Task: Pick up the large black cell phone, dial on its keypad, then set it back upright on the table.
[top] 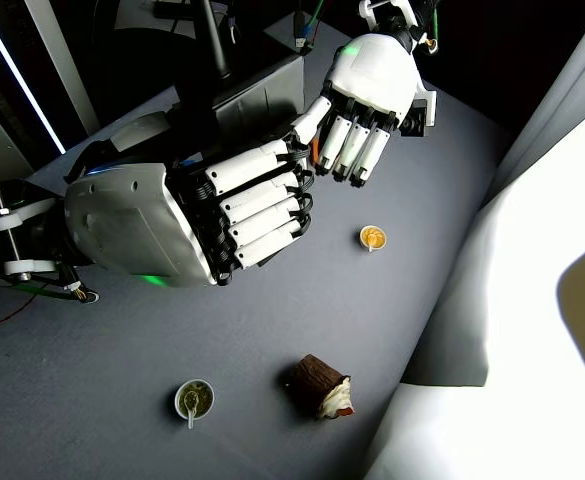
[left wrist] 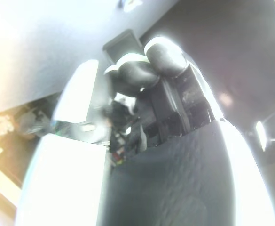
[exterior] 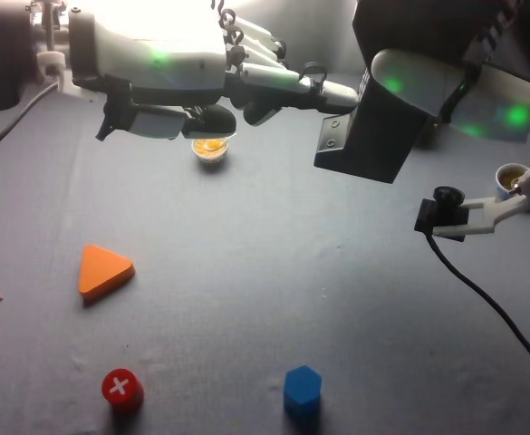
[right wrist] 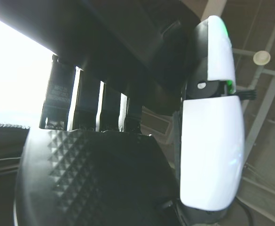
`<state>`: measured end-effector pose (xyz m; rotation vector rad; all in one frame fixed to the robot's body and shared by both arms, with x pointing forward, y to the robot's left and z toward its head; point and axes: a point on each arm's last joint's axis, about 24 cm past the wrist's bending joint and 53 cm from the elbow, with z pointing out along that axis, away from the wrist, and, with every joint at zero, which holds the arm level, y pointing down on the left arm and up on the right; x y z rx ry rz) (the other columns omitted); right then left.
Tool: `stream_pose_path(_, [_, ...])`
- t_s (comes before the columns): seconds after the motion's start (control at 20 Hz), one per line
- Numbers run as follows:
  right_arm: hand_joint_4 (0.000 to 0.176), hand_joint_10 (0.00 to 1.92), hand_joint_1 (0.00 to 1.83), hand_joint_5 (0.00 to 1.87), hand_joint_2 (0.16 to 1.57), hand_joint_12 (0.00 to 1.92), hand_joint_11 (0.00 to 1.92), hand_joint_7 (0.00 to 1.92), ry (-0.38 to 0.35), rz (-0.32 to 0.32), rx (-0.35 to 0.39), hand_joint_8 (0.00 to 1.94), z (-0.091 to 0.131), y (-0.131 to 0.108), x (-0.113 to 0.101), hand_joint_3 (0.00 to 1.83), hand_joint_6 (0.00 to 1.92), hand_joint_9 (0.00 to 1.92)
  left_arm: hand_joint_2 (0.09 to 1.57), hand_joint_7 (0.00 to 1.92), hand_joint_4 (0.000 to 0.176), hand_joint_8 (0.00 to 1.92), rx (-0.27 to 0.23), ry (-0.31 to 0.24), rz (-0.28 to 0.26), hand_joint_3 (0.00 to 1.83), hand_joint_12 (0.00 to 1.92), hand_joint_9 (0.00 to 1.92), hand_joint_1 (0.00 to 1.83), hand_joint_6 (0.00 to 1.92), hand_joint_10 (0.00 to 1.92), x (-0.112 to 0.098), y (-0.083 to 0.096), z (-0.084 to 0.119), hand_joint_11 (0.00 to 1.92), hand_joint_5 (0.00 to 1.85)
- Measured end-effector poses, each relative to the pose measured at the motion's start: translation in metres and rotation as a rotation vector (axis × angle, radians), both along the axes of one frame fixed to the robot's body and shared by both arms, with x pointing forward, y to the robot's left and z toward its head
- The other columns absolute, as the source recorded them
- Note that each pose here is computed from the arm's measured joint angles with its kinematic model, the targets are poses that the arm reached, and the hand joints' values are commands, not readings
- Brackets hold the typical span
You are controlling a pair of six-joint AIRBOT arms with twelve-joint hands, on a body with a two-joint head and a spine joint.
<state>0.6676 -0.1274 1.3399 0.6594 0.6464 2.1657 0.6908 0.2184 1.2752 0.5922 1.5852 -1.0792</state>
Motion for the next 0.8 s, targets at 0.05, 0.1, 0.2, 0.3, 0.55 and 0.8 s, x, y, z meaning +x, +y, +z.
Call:
stream_pose_path(0.05, [0.0,1.22,1.49,0.98,1.12,1.61,0.83,0.9,0.002,-0.004,0.004,1.08,0.001,-0.001,0.001,0.0,0.74,0.84,1.35,0.45,0.176,1.71,0.003,-0.005,0.01,0.02,1.92,0.5,1.43,0.0,1.92,0.001,-0.001,0.001,0.4,0.0])
stream_pose_path(0.1, [0.0,1.23,1.48,0.96,1.13,1.63,0.81,0.88,0.002,-0.007,0.01,1.12,0.002,-0.002,0.001,0.0,0.78,0.83,1.35,0.44,0.176,1.72,0.004,-0.012,0.015,0.02,1.92,0.51,1.43,0.0,1.92,0.001,-0.002,0.002,0.4,0.0])
stream_pose_path(0.2, [0.0,1.3,1.48,0.81,1.18,1.69,0.7,0.79,-0.008,-0.015,0.014,1.22,0.004,-0.005,0.002,0.0,1.0,0.76,1.34,0.45,0.176,1.69,-0.009,-0.019,0.025,0.01,1.92,0.52,1.43,0.0,1.91,0.001,-0.003,0.008,0.42,0.0])
stream_pose_path(0.3, [0.0,1.36,1.47,0.76,1.2,1.72,0.66,0.72,-0.004,-0.017,0.015,1.3,0.004,-0.006,0.002,0.0,1.08,0.72,1.33,0.47,0.176,1.65,-0.017,-0.024,0.022,0.01,1.92,0.54,1.44,0.0,1.9,0.0,-0.007,0.011,0.42,0.0])
stream_pose_path(0.55, [0.0,1.15,1.49,1.02,1.11,1.62,0.81,0.91,-0.014,-0.01,0.002,1.02,0.005,-0.003,0.001,0.0,0.72,0.9,1.34,0.47,0.176,1.66,-0.016,-0.029,0.052,0.01,1.92,0.53,1.44,0.0,1.92,0.006,0.006,0.013,0.41,0.0])
stream_pose_path(0.8, [0.0,1.2,1.48,0.98,1.12,1.63,0.8,0.86,-0.013,-0.015,-0.001,1.1,0.004,-0.004,0.003,0.0,0.78,0.85,1.33,0.56,0.163,1.67,0.004,-0.034,0.139,0.0,1.92,0.59,1.31,0.0,1.91,0.02,0.044,0.012,0.44,0.0])
